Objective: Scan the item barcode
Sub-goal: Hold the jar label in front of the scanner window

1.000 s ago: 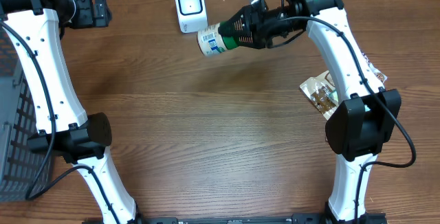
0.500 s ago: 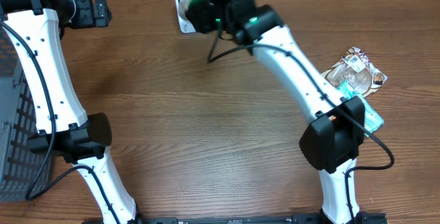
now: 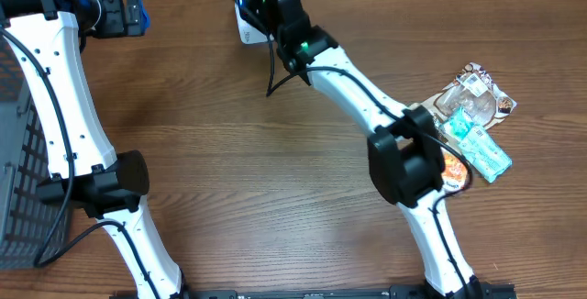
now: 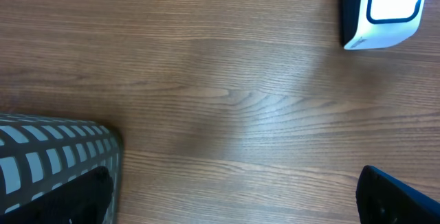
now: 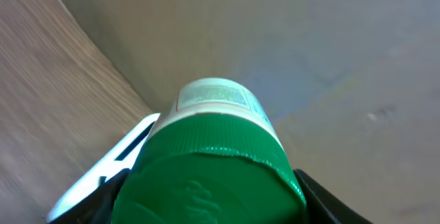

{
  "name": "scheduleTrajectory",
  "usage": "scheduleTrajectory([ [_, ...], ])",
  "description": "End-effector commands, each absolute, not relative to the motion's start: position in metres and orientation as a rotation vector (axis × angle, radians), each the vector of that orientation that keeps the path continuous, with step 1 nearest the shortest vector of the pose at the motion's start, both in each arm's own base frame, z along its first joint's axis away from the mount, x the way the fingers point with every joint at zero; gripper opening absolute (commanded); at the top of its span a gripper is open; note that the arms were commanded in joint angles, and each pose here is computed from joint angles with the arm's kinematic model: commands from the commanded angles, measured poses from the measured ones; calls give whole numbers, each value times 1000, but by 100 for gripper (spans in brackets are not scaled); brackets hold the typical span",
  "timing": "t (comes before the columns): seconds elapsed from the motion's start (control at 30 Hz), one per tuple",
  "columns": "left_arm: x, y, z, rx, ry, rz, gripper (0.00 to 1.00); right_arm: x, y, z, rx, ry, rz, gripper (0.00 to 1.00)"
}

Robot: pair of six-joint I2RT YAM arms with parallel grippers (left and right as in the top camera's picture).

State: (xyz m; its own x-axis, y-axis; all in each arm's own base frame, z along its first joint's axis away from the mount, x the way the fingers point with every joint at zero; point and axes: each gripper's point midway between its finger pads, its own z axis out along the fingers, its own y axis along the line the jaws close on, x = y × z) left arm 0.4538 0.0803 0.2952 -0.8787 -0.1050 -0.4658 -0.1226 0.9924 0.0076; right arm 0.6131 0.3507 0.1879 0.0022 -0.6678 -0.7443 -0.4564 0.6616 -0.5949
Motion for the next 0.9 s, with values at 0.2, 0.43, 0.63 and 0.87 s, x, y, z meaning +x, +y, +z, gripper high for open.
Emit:
scheduleTrajectory([
  [0.2, 449, 76, 310, -135, 2619, 60, 100, 632, 358, 192, -1117, 1359, -494, 54],
  [0.43, 449, 76, 310, -135, 2619, 61, 100, 633, 359, 202, -1087, 1325, -490, 53],
  [0.63, 449, 76, 310, -135, 2619, 61, 100, 633, 359, 203, -1084, 1323, -490, 53],
  [0.87, 449, 76, 310, -135, 2619, 60, 100, 633, 359, 204, -1082, 1321, -489, 53],
])
